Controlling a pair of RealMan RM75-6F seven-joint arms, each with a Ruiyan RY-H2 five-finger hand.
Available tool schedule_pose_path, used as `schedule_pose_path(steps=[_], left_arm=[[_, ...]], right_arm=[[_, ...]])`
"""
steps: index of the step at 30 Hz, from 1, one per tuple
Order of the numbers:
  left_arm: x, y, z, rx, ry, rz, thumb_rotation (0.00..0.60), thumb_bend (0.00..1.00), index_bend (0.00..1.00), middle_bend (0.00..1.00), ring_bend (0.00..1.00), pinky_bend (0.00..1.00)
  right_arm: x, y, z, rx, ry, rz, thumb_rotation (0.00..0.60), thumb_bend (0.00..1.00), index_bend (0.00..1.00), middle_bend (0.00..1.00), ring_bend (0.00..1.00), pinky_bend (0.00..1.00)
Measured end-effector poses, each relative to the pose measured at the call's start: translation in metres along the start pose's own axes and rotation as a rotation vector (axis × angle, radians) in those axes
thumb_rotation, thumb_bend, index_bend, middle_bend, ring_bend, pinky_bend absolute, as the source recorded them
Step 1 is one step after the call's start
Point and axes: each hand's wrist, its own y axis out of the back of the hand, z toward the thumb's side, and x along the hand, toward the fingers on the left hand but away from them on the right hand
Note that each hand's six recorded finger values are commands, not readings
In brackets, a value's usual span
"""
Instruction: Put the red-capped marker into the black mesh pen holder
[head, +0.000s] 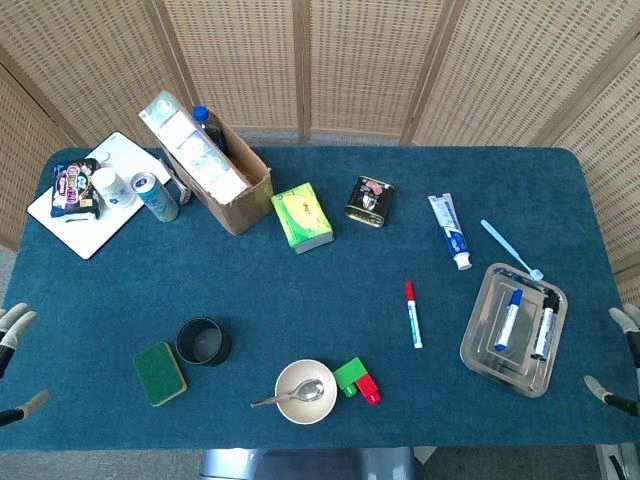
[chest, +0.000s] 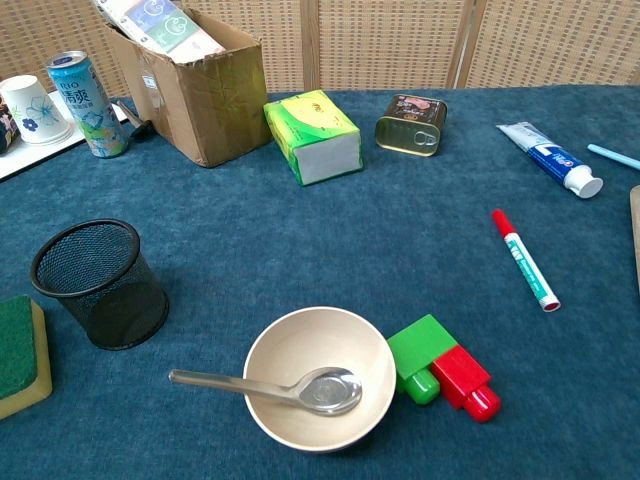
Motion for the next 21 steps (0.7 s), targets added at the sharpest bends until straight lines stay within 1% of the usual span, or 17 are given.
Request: schedule_pose_path(steps=[8, 13, 17, 21], left_arm=[[0.0, -0.001, 0.0, -0.001, -0.001, -0.004, 0.6, 0.06, 0.0, 0.0, 0.0, 0.11], [-0.001, 0.004, -0.001, -0.007, 0.003, 0.013, 0.6, 0.06, 0.0, 0.0, 0.0, 0.11], [-0.001, 0.003, -0.003, -0.008, 0.013, 0.008, 0.6, 0.06, 0.0, 0.0, 0.0, 0.11], [-0.001, 0.003, -0.002, -0.008, 0.01, 0.006, 0.6, 0.06, 0.0, 0.0, 0.0, 0.11]], right_arm=[[0.0, -0.001, 0.002, 0.0, 0.004, 0.003, 0.6, 0.0, 0.14, 0.0, 0.0, 0.01], [-0.002, -0.006, 0.01, -0.01, 0.016, 0.014, 0.6, 0.0, 0.15, 0.0, 0.0, 0.01], [-0.006, -0.011, 0.017, -0.029, 0.002, 0.019, 0.6, 0.0, 0.15, 0.0, 0.0, 0.01], [-0.017, -0.024, 0.033, -0.038, -0.001, 0.053, 0.6, 0.0, 0.15, 0.0, 0.0, 0.01]])
